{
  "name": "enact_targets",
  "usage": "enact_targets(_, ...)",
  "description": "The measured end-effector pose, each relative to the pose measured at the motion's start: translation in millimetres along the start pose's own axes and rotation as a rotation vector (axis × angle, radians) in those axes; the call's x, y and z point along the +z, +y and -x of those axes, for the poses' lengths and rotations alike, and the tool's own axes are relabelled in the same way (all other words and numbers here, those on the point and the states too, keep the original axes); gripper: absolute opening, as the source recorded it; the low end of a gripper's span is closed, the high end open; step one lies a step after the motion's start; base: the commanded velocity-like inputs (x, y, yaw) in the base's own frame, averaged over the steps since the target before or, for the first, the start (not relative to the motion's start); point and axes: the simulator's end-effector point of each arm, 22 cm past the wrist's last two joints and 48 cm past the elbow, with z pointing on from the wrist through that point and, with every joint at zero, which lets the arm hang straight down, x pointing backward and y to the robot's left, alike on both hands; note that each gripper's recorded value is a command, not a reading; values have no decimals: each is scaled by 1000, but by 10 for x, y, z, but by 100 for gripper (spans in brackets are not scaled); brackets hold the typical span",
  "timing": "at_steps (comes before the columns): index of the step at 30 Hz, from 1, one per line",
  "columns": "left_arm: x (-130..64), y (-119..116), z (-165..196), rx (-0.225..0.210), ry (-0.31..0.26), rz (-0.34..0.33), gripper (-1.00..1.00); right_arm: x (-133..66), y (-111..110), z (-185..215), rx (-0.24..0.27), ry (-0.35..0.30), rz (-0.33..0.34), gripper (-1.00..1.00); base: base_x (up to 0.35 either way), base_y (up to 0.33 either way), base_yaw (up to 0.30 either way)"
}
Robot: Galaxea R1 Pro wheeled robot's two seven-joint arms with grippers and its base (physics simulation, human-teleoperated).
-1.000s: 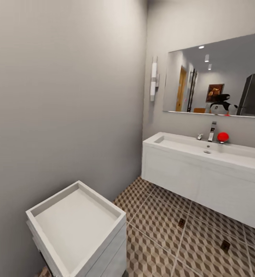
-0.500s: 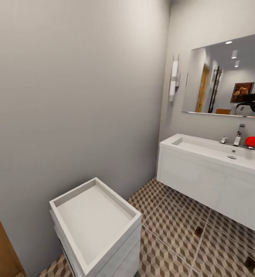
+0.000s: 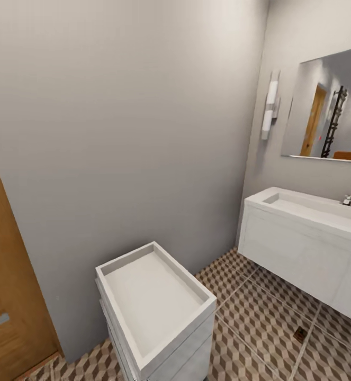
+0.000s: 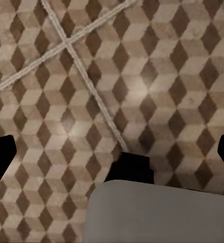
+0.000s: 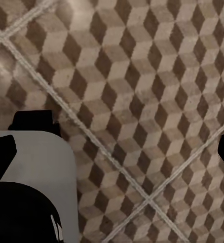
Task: Take the four mousetraps from the cabinet in the bathroom and place them on the bathroom floor. Make sure all four end up on the same floor surface, and ensure that at least two of them are either under or directly next to the same bathroom sink.
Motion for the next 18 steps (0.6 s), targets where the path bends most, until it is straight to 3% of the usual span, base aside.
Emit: enact_targets(18, 1, 8, 2, 2, -1, 1, 100, -4, 30, -4, 0, 2, 6, 100, 0, 0, 263)
